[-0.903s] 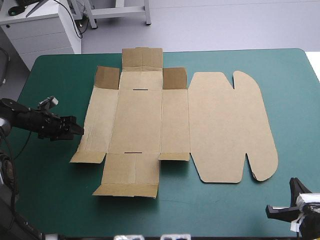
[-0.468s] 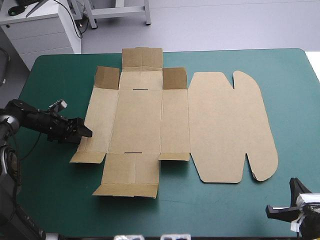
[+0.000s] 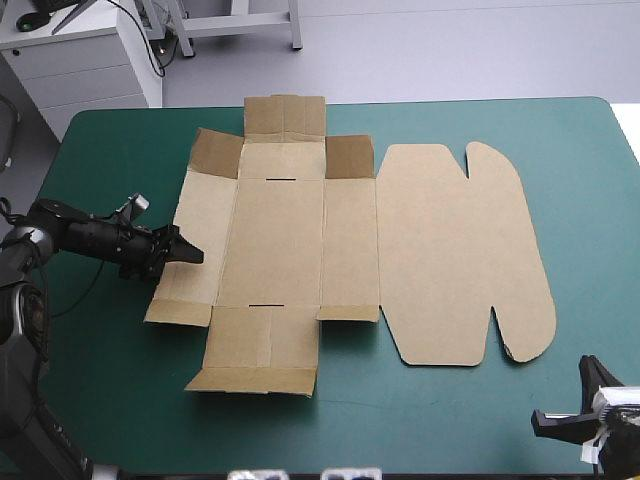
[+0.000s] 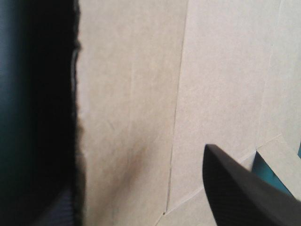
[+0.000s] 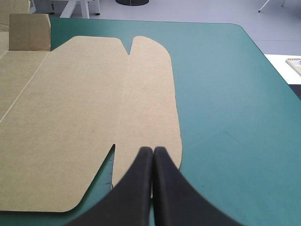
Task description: Fold the box
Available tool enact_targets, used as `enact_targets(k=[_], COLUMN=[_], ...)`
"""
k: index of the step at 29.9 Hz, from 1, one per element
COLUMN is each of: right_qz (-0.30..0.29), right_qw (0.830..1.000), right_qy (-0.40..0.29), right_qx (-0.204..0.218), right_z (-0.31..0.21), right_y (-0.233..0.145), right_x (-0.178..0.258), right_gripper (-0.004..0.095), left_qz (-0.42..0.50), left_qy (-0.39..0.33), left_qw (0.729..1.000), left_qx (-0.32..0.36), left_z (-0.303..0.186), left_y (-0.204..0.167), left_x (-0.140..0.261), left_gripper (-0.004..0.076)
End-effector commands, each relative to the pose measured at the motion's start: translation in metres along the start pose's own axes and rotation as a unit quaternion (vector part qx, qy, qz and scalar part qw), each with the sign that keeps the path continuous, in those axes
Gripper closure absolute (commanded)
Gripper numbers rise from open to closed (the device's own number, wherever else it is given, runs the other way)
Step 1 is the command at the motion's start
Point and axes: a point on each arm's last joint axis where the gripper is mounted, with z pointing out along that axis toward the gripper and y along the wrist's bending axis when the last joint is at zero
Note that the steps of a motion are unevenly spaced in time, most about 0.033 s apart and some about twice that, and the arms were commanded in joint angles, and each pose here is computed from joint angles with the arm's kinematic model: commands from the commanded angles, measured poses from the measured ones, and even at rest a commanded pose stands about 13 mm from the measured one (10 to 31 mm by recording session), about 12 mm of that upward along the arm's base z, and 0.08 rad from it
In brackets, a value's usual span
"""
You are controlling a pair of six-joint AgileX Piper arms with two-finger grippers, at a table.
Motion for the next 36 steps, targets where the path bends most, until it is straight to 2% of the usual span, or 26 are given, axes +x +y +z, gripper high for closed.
enact_targets(k=[1, 3, 4, 7, 15, 23, 29, 33, 36], right_qz=[-0.002, -0.002, -0.002, -0.002, -0.002, -0.002, -0.002, -0.002, -0.002], right_qw=[0.998, 0.998, 0.998, 0.998, 0.998, 0.998, 0.998, 0.998, 0.998], right_qy=[-0.058, -0.058, -0.058, -0.058, -0.058, -0.058, -0.058, -0.058, -0.058], right_qx=[0.005, 0.005, 0.005, 0.005, 0.005, 0.005, 0.005, 0.005, 0.005], right_z=[-0.008, -0.008, -0.008, -0.008, -0.008, -0.008, -0.008, -0.008, -0.008], right_y=[-0.001, -0.001, -0.001, -0.001, -0.001, -0.001, -0.001, -0.001, -0.001], right_x=[-0.011, -0.011, -0.011, -0.011, -0.011, -0.011, -0.011, -0.011, -0.011], right_gripper=[0.0927, 0.0927, 0.0927, 0.0927, 0.0927, 0.0927, 0.0927, 0.0927, 0.0927], left_qz=[0.017, 0.015, 0.014, 0.016, 0.010, 0.075, 0.205, 0.302, 0.369], left_qy=[0.004, 0.005, 0.008, 0.012, 0.028, 0.076, 0.087, 0.079, 0.066], left_qw=[0.999, 0.999, 0.999, 0.999, 1.000, 0.985, 0.945, 0.901, 0.858], left_qx=[0.029, 0.039, 0.043, 0.037, -0.006, -0.139, -0.240, -0.300, -0.351], left_z=[-0.003, -0.003, -0.003, -0.003, -0.009, -0.013, -0.014, -0.011, -0.013], left_y=[-0.019, -0.021, -0.022, -0.020, -0.018, -0.036, -0.082, -0.124, -0.156], left_x=[0.001, 0.001, 0.001, 0.002, 0.001, -0.003, -0.017, -0.027, -0.032], left_gripper=[0.0282, 0.0353, 0.0423, 0.0734, 0.0729, 0.0731, 0.0731, 0.0731, 0.0731])
